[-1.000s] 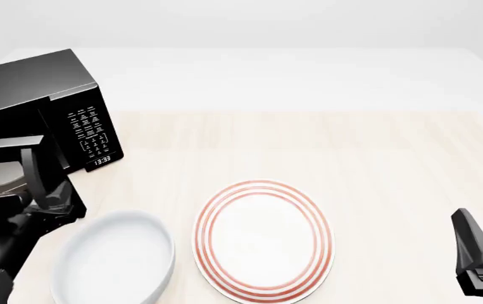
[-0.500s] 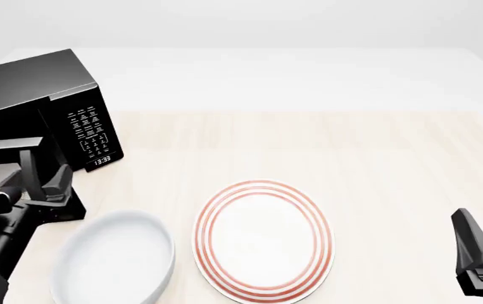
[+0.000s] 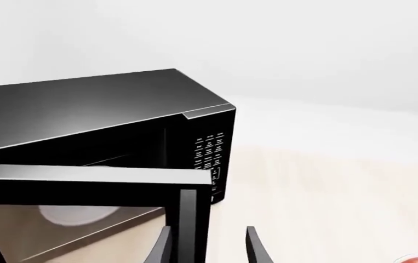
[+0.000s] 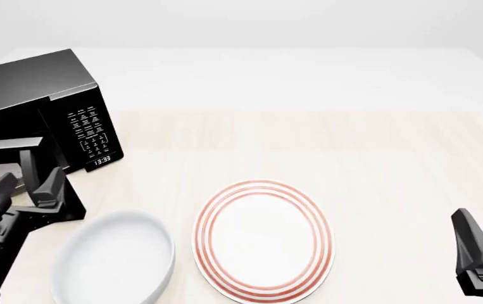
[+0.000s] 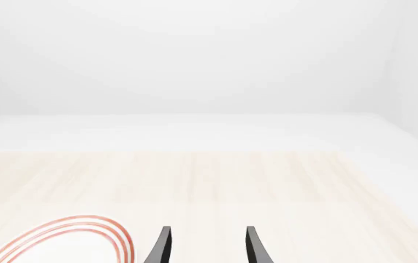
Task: Open the microwave.
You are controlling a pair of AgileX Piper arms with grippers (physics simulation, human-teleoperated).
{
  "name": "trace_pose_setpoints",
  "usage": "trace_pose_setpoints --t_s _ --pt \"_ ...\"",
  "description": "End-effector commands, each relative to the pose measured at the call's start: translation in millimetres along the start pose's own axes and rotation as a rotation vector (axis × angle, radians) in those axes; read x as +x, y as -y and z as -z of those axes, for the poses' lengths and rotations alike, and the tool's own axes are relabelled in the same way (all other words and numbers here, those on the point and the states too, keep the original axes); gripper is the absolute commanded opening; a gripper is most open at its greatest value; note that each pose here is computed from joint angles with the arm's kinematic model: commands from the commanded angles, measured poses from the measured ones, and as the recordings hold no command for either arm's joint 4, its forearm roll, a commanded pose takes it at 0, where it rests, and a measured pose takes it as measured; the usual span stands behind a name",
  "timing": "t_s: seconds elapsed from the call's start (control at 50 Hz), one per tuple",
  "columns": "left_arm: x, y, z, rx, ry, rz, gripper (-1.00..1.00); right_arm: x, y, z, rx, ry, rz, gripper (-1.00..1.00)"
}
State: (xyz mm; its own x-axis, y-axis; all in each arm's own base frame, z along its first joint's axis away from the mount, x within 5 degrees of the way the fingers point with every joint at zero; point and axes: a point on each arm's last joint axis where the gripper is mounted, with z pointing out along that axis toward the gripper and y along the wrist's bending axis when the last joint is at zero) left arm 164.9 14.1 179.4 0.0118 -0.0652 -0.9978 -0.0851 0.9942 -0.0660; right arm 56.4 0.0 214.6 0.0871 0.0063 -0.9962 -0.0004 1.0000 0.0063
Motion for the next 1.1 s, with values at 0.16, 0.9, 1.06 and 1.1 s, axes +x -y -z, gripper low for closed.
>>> trace_pose_setpoints --t_s 0.16,0.9,1.06,1.1 --pt "-12.7 0.4 14 -0.001 0.034 -0.022 1.00 0 0 0 0.000 0.000 0.000 1.00" --pt "-72.8 8.2 79 0.043 0.171 -0.088 1.00 0 0 0 0.000 0.000 0.000 1.00" --pt "-83.4 9.1 84 0.047 0.183 -0.095 1.00 0 0 0 0.000 0.000 0.000 1.00" --pt "-87.4 9.6 84 0.050 0.187 -0.095 1.00 0 0 0 0.000 0.000 0.000 1.00"
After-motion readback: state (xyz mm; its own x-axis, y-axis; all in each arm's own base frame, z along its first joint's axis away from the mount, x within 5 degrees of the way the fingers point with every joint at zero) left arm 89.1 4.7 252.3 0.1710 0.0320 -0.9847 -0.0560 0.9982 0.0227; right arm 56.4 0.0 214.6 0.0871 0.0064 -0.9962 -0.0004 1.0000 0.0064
